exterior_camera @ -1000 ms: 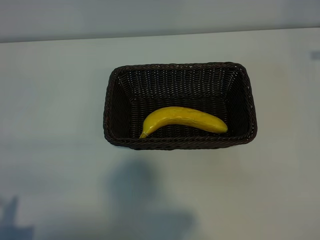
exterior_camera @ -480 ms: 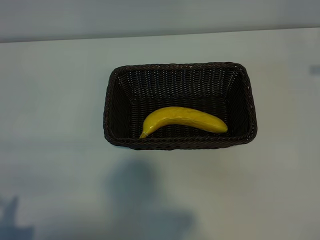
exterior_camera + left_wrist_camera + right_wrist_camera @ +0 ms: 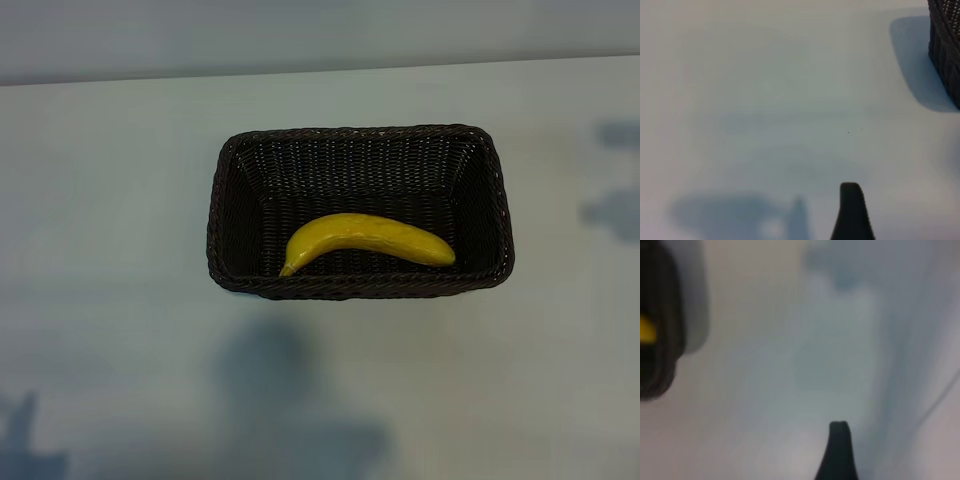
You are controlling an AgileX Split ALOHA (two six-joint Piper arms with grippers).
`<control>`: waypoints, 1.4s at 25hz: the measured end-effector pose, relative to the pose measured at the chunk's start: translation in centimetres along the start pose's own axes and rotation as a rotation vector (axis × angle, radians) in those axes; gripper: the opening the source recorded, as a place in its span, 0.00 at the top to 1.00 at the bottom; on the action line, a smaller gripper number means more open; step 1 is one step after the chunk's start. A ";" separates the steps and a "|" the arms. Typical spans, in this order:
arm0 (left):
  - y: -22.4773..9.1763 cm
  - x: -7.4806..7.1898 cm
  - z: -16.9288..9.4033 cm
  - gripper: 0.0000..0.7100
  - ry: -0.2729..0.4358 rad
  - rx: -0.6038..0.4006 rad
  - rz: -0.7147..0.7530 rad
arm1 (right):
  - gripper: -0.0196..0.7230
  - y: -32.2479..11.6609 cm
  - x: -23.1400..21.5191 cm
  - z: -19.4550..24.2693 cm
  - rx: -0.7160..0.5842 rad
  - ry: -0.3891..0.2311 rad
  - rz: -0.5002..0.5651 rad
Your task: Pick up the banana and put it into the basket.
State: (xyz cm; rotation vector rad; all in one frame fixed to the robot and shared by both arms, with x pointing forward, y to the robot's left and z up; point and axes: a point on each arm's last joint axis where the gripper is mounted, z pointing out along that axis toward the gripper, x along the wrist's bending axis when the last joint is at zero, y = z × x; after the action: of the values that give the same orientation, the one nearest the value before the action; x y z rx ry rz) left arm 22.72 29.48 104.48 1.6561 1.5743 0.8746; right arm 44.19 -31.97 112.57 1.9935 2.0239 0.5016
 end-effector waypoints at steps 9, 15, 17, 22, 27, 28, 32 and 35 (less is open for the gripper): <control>0.0 0.0 0.0 0.24 0.000 0.000 0.000 | 0.17 -6.0 1.3 1.0 0.010 0.000 -0.043; 0.0 0.0 0.0 0.24 0.000 0.000 0.002 | 0.17 -11.5 1.7 2.3 -0.063 -0.018 -0.043; 0.0 0.0 0.0 0.24 0.000 0.000 0.002 | 0.17 -13.1 1.8 2.7 -0.089 -0.023 -0.044; 0.0 0.0 0.0 0.24 0.000 0.000 0.002 | 0.17 -16.2 2.1 2.2 -0.219 -0.047 -0.054; 0.0 0.0 0.0 0.24 0.000 0.000 0.002 | 0.17 -18.5 2.4 0.0 -0.423 -0.095 -0.080; 0.0 0.0 0.0 0.24 0.000 0.000 0.002 | 0.17 -19.0 2.5 -0.4 -0.463 -0.100 -0.083; 0.0 0.0 0.0 0.24 0.000 0.000 0.002 | 0.17 -21.0 2.8 -1.4 -0.604 -0.118 -0.096; 0.0 0.0 0.0 0.24 0.000 0.000 0.002 | 0.17 -21.9 3.0 -1.9 -0.672 -0.127 -0.102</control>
State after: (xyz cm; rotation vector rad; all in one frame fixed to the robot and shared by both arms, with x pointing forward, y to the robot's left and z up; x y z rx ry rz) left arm 22.72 29.48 104.48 1.6579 1.5729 0.8756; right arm 23.37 -29.15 105.31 1.4647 1.5805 0.8671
